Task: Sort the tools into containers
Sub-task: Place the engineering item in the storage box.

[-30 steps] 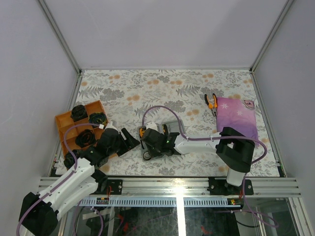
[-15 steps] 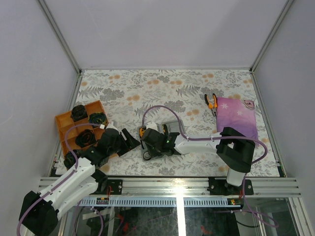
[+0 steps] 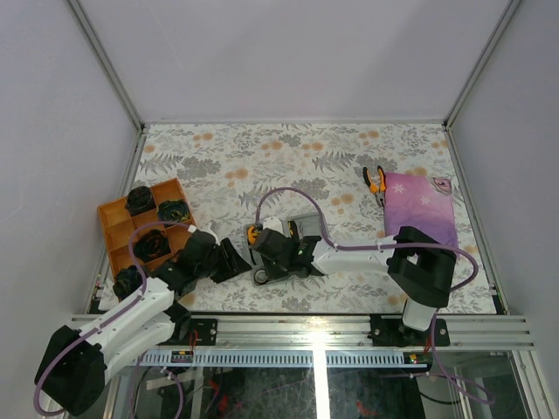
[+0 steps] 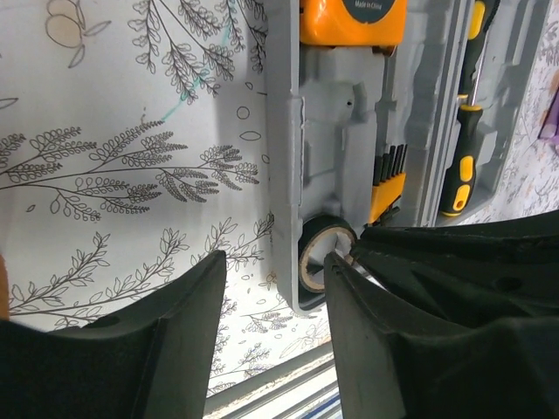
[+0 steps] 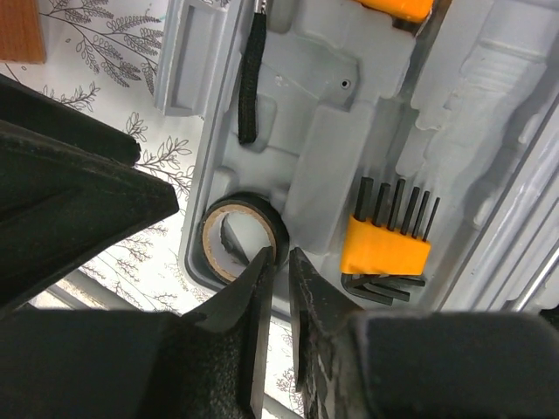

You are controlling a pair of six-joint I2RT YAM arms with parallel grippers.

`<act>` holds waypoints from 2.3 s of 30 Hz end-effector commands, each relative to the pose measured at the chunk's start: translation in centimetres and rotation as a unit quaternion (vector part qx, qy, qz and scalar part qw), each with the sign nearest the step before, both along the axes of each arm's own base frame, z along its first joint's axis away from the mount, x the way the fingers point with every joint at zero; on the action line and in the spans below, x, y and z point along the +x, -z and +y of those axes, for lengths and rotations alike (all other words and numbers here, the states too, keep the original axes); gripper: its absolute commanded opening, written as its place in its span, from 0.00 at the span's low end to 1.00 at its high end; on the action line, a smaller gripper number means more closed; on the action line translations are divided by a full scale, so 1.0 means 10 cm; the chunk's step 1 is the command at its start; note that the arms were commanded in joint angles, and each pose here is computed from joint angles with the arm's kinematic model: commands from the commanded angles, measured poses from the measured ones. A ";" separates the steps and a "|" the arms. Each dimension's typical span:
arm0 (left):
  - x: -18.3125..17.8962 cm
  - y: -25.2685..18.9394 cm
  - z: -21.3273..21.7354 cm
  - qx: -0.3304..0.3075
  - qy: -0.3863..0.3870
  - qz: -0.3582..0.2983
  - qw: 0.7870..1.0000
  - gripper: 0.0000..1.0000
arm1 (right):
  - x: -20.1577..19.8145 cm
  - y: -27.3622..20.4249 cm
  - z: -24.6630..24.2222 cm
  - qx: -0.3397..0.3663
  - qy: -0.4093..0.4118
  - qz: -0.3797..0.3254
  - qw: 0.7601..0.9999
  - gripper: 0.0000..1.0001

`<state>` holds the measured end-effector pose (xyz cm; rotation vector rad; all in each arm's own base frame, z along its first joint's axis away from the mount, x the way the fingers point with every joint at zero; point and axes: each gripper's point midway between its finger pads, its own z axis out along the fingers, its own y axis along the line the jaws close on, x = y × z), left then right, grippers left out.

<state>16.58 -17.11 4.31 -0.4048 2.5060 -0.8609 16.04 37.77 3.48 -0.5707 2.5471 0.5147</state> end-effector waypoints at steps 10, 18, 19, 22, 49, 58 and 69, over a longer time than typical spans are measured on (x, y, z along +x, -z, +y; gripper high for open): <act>-0.07 0.00 -0.23 -0.038 0.066 -0.030 0.997 0.45 | 0.04 -0.19 -0.02 0.032 0.020 -0.010 0.999 0.17; -0.05 0.02 -0.27 -0.034 0.077 -0.035 0.996 0.44 | 0.04 -0.22 0.02 0.047 0.016 -0.008 0.999 0.16; -0.05 0.04 -0.26 -0.032 0.076 -0.033 0.996 0.43 | 0.04 -0.22 0.03 0.048 0.016 -0.007 0.999 0.16; -0.05 0.07 -0.25 -0.026 0.074 -0.032 0.996 0.40 | 0.04 -0.20 0.03 0.050 0.014 -0.003 0.999 0.15; -0.06 0.19 -0.24 -0.015 0.071 -0.021 0.997 0.22 | -0.03 -0.04 0.08 0.063 0.001 0.039 0.997 0.08; -0.07 0.22 -0.24 -0.013 0.074 -0.019 0.997 0.16 | -0.06 0.00 0.09 0.059 -0.006 0.050 0.997 0.06; -0.08 0.24 -0.26 -0.012 0.077 -0.017 0.997 0.10 | -0.08 0.11 0.03 0.018 -0.009 0.063 0.998 0.03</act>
